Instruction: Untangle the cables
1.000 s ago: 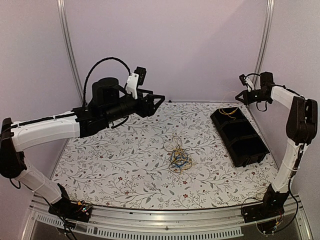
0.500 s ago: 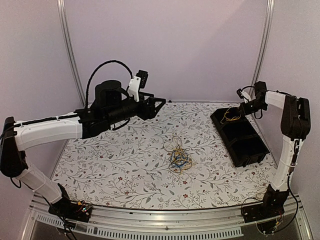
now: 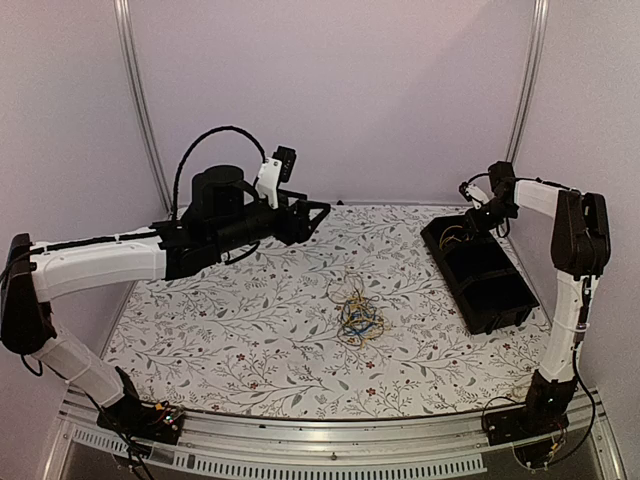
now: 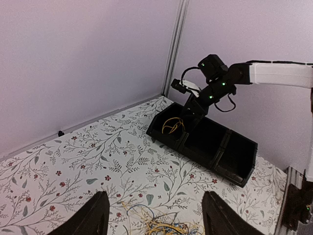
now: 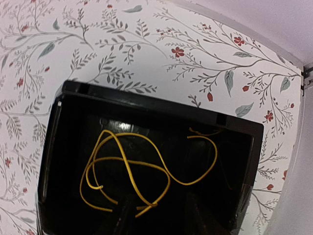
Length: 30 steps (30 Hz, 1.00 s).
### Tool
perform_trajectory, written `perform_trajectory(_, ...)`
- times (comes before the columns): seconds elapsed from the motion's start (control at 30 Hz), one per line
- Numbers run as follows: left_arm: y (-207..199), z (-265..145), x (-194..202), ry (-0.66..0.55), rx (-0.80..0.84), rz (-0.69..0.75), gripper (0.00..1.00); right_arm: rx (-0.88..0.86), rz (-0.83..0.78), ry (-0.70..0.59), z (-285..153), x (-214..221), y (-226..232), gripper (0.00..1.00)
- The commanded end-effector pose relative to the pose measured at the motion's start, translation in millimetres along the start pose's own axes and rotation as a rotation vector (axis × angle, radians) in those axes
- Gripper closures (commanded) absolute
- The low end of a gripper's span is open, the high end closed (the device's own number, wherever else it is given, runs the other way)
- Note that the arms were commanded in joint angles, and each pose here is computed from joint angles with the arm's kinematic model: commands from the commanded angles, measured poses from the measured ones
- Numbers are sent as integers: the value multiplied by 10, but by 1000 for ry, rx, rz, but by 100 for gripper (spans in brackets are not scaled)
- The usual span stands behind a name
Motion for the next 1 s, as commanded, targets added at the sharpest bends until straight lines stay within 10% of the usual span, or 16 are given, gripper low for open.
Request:
perform_trajectory(0.0,109,61,177,34,-25,-6,32,57,4,-53,-560,-168,-12,54)
perform_trajectory(0.43,659,515,1385,454,-82,-355,45,-398,-309,-185,-905,-202,1558,54)
perform_trajectory(0.97,786,982,2013,549,45,-520,60,-651,-434,-134,-693,-207,2504,54)
Point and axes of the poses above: each gripper's point midway between its finger pads, its own z axis out along the fingers, its own y axis along the line the jaws close on, x = y × z, the point moved 10 cm from there along -z, back along the fingers, and after that the axes turned 1 degree about -z, right-handed, at the moved point
